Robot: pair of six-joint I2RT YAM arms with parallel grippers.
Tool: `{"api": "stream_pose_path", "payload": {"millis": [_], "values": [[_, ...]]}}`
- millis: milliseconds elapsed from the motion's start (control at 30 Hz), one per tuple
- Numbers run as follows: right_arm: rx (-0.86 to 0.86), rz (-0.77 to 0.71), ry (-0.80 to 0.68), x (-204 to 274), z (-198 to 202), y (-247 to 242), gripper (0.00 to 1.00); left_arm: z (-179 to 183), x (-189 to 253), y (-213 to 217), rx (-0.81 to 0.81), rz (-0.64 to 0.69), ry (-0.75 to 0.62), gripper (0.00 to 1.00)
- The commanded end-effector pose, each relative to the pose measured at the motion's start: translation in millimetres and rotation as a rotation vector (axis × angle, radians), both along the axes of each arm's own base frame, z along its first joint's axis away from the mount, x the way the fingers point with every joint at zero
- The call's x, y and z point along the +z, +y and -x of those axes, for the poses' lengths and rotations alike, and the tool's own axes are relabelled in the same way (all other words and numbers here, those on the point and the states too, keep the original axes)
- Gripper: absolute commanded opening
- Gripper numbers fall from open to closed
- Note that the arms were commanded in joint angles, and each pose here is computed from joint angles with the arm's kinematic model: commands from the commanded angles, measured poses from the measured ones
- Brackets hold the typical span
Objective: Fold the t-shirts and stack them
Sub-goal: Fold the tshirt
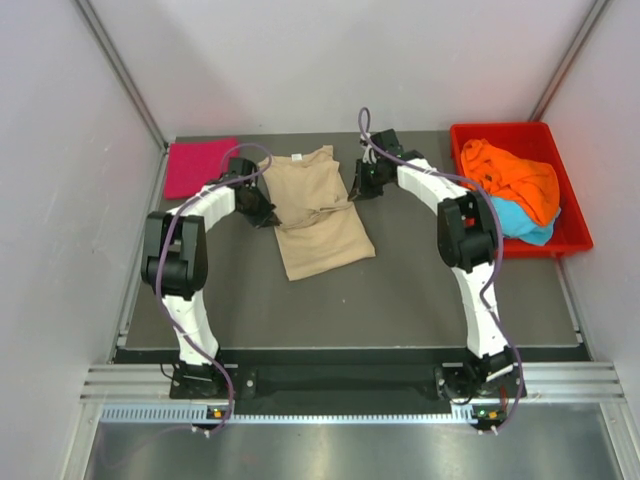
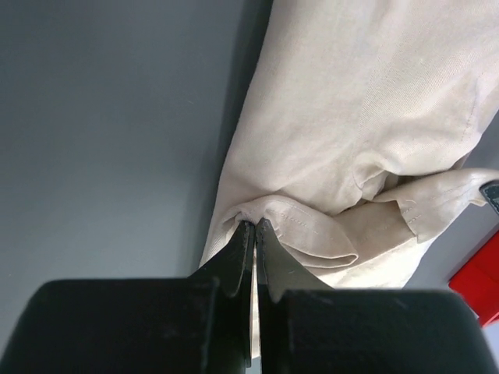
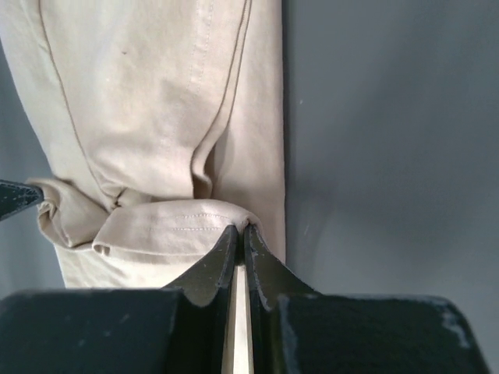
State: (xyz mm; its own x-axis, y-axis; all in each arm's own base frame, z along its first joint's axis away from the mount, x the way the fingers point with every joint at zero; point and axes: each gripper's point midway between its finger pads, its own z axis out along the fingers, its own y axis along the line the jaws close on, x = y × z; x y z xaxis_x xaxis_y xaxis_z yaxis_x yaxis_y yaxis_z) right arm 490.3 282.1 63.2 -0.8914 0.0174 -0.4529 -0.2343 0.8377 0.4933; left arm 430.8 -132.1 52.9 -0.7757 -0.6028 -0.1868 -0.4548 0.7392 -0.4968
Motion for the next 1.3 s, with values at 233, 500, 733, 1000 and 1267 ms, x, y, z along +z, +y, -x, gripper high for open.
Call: {"api": "stream_pose_path", "payload": {"millis": [233,500,733,1000,1267], "values": [[-0.032,-0.028,-0.116,38,-27,-7,0.31,-32,55,41,0.038,-0.119,-0.212,0.32],[-0.124,0.013,-0.196,81,-8,-34,0.35,15,51,16,-0.058,-0.077,-0.247,0.19],[-0.111,-0.008,-0.184,82,16,-35,0.23,27,24,-7,-0.090,-0.066,-0.181,0.10],[-0.042,-0.045,-0.137,43,34,-1,0.13,20,6,-31,-0.116,-0.071,-0.151,0.09],[-0.036,-0.044,-0.119,20,19,14,0.13,0,4,-26,-0.090,-0.126,-0.158,0.09]]}}
